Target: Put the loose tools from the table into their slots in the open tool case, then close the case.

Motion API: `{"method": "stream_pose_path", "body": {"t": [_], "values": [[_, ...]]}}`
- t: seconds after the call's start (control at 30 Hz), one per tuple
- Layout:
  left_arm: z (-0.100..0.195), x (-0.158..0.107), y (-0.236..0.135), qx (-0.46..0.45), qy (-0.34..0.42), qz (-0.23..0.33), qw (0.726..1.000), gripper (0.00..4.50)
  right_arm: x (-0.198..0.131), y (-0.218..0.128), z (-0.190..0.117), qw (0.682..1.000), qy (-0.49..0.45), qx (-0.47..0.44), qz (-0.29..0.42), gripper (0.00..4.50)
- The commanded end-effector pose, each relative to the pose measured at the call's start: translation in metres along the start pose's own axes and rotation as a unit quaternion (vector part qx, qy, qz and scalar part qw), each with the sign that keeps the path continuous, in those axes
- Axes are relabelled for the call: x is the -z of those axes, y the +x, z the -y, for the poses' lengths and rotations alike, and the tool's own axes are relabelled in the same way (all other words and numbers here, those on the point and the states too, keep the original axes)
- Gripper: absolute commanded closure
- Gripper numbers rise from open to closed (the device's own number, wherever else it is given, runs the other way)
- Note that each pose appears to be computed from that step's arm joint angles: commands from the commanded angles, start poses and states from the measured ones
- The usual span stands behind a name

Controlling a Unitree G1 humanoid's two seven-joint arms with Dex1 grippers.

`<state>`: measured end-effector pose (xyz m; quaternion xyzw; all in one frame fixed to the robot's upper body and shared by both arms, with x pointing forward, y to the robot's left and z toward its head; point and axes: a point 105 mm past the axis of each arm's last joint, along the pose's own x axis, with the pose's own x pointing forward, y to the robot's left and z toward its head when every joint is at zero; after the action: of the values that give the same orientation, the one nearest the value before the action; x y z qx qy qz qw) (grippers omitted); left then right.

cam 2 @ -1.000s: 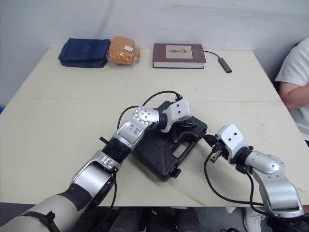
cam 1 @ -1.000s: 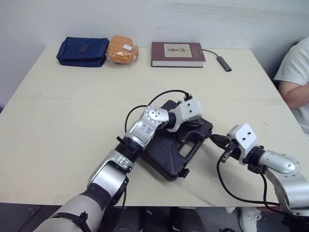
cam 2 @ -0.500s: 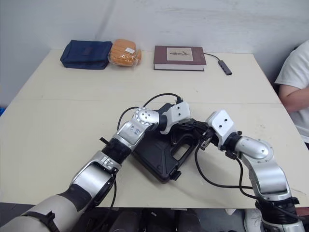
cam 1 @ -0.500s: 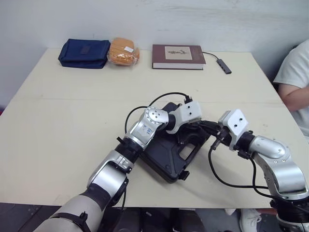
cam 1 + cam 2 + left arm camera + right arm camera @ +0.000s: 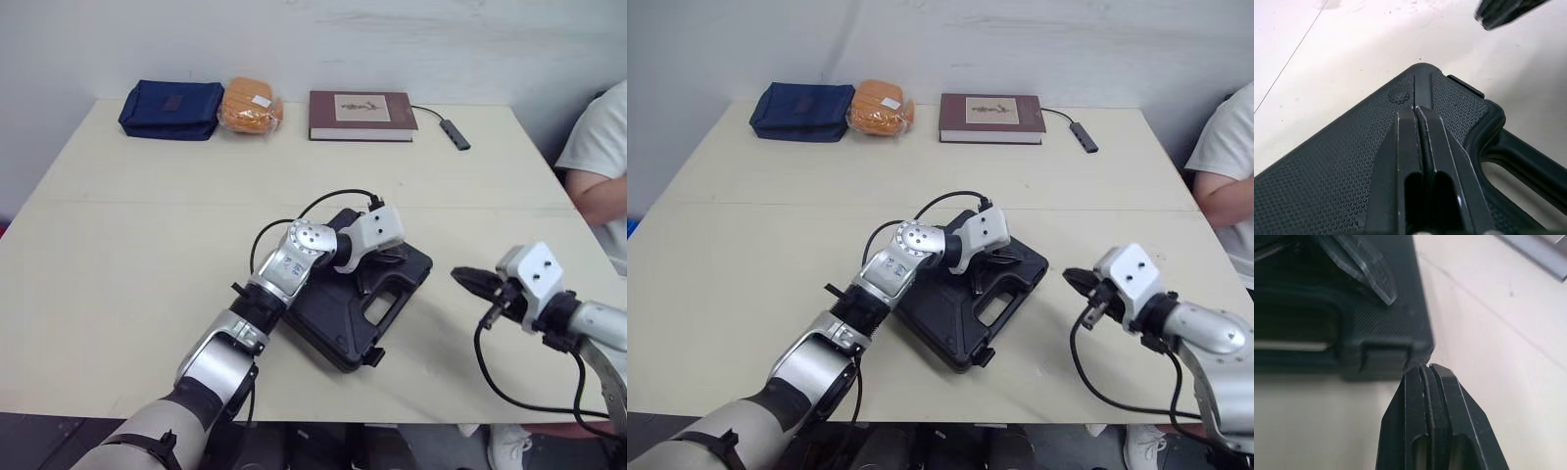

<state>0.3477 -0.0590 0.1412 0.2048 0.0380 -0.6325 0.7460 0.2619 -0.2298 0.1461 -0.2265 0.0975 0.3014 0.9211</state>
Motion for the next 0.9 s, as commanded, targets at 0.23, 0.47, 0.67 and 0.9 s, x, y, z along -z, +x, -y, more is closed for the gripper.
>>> {"method": "stream_pose_path", "body": {"t": [0.23,0.47,0.67,0.9], "values": [[0.017,0.015,0.0,0.048,-0.036,0.012,0.998,4.48,0.001,-0.008,-0.006,0.999,0.006,0.016,0.027,4.5],[0.008,-0.039,-0.047,0.045,0.038,0.174,0.983,4.48,0.005,-0.011,-0.014,0.999,-0.011,0.013,0.039,4.5],[0.003,-0.044,-0.121,0.03,0.112,0.201,0.973,4.48,-0.009,-0.033,-0.033,0.994,-0.05,-0.032,0.095,4.5],[0.024,-0.023,-0.149,0.05,0.118,0.143,0.981,4.48,-0.006,-0.041,-0.05,0.993,-0.029,-0.05,0.1,4.5]]}}
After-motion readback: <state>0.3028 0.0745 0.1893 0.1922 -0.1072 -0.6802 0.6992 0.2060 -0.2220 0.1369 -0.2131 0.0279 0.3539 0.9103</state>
